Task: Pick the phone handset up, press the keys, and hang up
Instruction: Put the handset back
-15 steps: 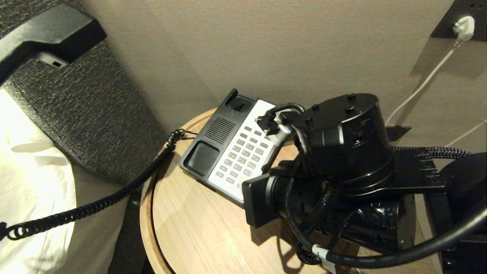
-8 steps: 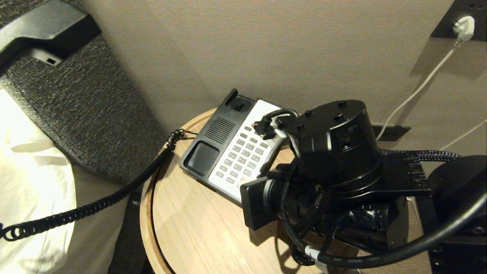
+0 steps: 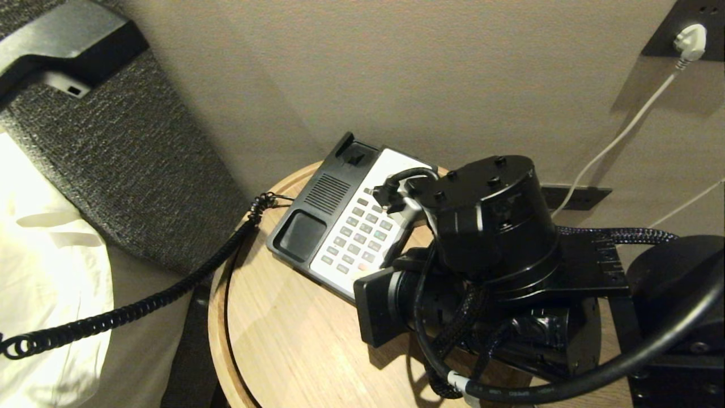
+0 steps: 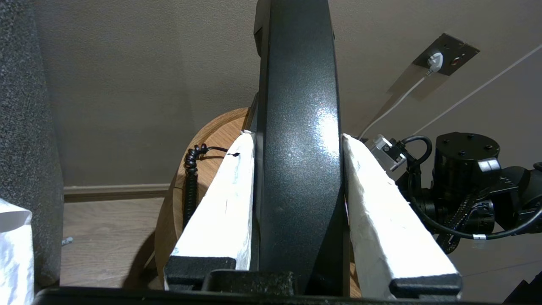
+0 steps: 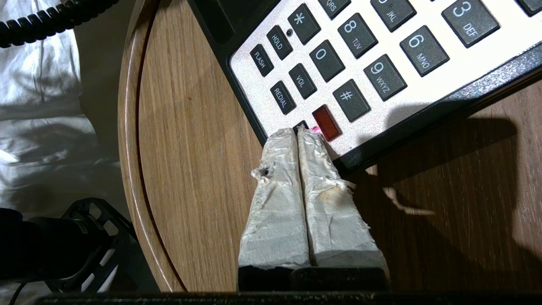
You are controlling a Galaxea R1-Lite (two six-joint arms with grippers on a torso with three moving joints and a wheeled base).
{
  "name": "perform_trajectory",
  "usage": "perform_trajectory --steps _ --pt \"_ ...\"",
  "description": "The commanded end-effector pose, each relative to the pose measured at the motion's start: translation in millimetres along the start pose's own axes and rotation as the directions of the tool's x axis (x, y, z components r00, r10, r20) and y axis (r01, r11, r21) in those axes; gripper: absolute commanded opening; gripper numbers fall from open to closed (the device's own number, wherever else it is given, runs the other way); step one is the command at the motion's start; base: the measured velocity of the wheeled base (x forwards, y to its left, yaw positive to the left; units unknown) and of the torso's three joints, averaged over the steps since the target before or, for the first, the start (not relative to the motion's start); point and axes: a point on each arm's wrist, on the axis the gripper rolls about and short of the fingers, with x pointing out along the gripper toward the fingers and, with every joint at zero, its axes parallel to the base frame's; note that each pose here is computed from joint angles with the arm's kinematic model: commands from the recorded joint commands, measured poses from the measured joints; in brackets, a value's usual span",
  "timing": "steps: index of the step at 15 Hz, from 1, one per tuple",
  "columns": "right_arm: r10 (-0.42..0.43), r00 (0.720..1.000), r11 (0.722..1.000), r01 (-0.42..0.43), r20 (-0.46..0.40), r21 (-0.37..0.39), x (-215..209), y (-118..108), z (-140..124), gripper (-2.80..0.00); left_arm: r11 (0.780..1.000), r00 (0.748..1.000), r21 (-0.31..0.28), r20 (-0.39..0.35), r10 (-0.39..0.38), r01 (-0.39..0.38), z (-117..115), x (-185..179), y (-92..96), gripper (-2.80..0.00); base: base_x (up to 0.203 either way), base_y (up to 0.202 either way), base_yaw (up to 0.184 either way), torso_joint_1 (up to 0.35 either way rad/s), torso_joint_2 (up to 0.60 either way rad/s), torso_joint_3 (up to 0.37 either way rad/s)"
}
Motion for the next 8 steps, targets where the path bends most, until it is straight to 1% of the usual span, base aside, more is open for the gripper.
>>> perform_trajectory --steps 1,8 --pt "-0.004 1.0 1.0 0.004 -0.001 0.002 0 0 0 -2.8 1.0 1.0 -0.002 0.005 -0.003 0.003 0 -1 -0.2 -2.8 0.0 0.0 0.0 0.0 0.0 0.0" --pt "0.006 0.999 1.0 -0.007 0.041 0.015 -18 -2 10 -2.8 1.0 1.0 -0.005 -0.006 0.001 -0.001 -4 -3 1.0 -2.8 0.0 0.0 0.0 0.0 0.0 0.0"
